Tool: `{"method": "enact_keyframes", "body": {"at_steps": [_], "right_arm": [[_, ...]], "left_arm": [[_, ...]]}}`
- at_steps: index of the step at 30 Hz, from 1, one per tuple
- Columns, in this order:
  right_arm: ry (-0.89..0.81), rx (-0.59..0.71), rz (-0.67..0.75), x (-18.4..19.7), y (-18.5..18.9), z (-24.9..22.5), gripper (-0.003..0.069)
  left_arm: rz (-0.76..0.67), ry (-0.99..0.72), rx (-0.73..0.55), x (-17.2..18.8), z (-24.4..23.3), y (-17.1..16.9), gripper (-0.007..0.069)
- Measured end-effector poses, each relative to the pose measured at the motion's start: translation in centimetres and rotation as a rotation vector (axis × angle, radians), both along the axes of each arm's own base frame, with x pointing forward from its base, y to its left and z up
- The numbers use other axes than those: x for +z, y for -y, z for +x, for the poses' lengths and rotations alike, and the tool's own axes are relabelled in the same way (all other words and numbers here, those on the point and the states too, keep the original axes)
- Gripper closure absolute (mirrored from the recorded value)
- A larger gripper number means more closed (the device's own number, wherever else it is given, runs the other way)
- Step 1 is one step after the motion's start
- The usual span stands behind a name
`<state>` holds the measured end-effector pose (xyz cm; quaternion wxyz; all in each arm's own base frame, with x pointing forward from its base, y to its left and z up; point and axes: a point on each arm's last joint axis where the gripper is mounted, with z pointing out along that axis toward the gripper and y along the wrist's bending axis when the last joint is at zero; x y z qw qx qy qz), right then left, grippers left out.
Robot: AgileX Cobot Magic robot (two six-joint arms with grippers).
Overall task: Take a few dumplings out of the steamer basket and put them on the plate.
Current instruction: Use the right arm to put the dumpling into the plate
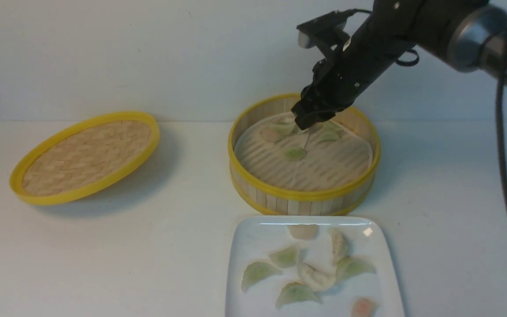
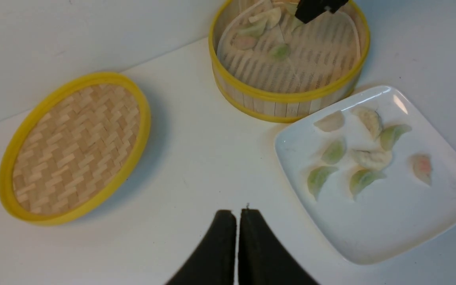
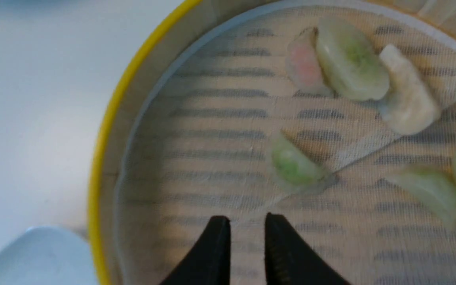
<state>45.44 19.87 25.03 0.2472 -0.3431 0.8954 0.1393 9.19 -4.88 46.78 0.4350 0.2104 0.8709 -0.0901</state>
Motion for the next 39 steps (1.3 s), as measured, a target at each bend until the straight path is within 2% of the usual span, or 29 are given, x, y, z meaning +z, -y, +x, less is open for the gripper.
{"method": "enact_keyframes", "body": {"at_steps": [2,3,4,6,10,14,17,21,24,30,39], "right_arm": [[0.023,-0.013,0.002,-1.8,-0.3,1.0,0.0390],[0.025,-0.015,0.003,-2.0,-0.3,1.0,0.0382],[0.033,-0.027,0.002,-3.5,-0.5,1.7,0.0315],[0.040,-0.034,0.001,-5.0,-0.7,2.2,0.0243],[0.031,-0.032,-0.027,-7.9,-1.2,2.8,0.0174],[0.055,-0.024,-0.065,-9.2,-1.3,3.1,0.0201],[0.059,-0.043,-0.075,-9.4,-1.2,3.2,0.0337],[0.053,-0.053,-0.088,-8.9,-1.1,3.1,0.0347],[0.031,-0.050,-0.099,-7.9,-0.9,2.6,0.0347],[0.080,-0.054,-0.066,0.5,0.0,0.3,0.0347],[0.145,-0.045,-0.021,13.0,2.6,-6.6,0.0347]], "left_arm": [[0.000,0.000,0.000,0.0,0.0,0.0,0.0631],[0.000,0.000,0.000,0.0,0.0,0.0,0.0631],[0.002,0.001,0.001,0.0,0.0,0.0,0.0631],[0.005,0.004,0.004,0.0,0.0,-0.1,0.0631],[0.023,0.015,0.019,0.0,0.1,-0.2,0.0631],[0.035,0.023,0.029,0.1,0.2,-0.4,0.0631],[0.036,0.024,0.030,0.1,0.2,-0.4,0.0631],[0.036,0.024,0.030,0.1,0.2,-0.4,0.0631],[0.037,0.025,0.031,0.1,0.2,-0.4,0.0631],[0.037,0.025,0.031,0.1,0.2,-0.4,0.0631],[0.037,0.025,0.031,0.1,0.2,-0.4,0.0631]]}}
